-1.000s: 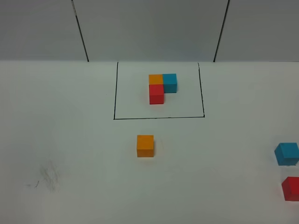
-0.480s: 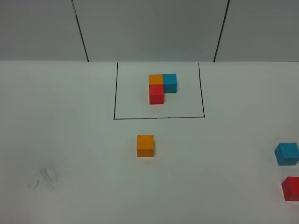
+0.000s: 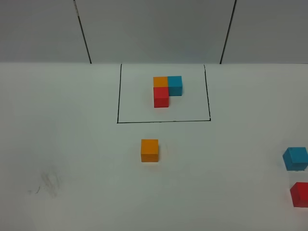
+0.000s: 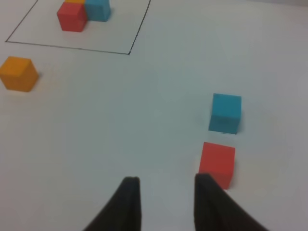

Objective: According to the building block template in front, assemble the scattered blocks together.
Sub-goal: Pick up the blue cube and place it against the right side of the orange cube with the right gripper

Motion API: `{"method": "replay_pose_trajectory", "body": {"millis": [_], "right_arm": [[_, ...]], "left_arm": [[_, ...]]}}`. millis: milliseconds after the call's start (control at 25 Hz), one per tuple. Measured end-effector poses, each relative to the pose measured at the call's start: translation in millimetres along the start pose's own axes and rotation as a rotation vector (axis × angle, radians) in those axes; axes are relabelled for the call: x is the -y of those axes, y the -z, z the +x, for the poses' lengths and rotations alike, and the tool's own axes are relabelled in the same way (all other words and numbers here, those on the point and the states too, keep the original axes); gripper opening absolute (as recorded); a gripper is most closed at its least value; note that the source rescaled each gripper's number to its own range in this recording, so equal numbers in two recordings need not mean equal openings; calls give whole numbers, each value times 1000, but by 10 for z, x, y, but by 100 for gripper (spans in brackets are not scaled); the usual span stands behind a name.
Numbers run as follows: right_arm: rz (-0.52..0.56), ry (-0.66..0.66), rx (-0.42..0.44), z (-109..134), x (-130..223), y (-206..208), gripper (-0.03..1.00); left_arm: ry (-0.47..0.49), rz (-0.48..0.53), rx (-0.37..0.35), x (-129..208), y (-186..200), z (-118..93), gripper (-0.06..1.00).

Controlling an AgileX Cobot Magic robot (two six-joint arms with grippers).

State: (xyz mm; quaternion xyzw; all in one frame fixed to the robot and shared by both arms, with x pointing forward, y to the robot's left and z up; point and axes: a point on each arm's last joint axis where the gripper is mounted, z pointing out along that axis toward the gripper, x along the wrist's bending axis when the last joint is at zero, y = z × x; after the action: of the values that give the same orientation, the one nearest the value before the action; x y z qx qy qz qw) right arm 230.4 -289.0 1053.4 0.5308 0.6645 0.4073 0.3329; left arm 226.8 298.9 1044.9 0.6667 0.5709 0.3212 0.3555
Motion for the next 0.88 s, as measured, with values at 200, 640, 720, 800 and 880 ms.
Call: {"method": "replay_pose_trajectory", "body": {"millis": [200,640,720,800,880], "right_arm": [[0,0,0,0,0,0,0],[5,-14,42,-38,5,0,0],[6,-25,57,-52,6,1,1],[7,-39,75,-68,8,2,4],[7,-54,91,-83,9,3,9]], "left_arm": [[1,0,0,0,0,0,98],[1,0,0,0,0,0,98],[1,0,0,0,0,0,98],[1,0,0,0,0,0,98],[1,1,0,1,0,0,98]]}}
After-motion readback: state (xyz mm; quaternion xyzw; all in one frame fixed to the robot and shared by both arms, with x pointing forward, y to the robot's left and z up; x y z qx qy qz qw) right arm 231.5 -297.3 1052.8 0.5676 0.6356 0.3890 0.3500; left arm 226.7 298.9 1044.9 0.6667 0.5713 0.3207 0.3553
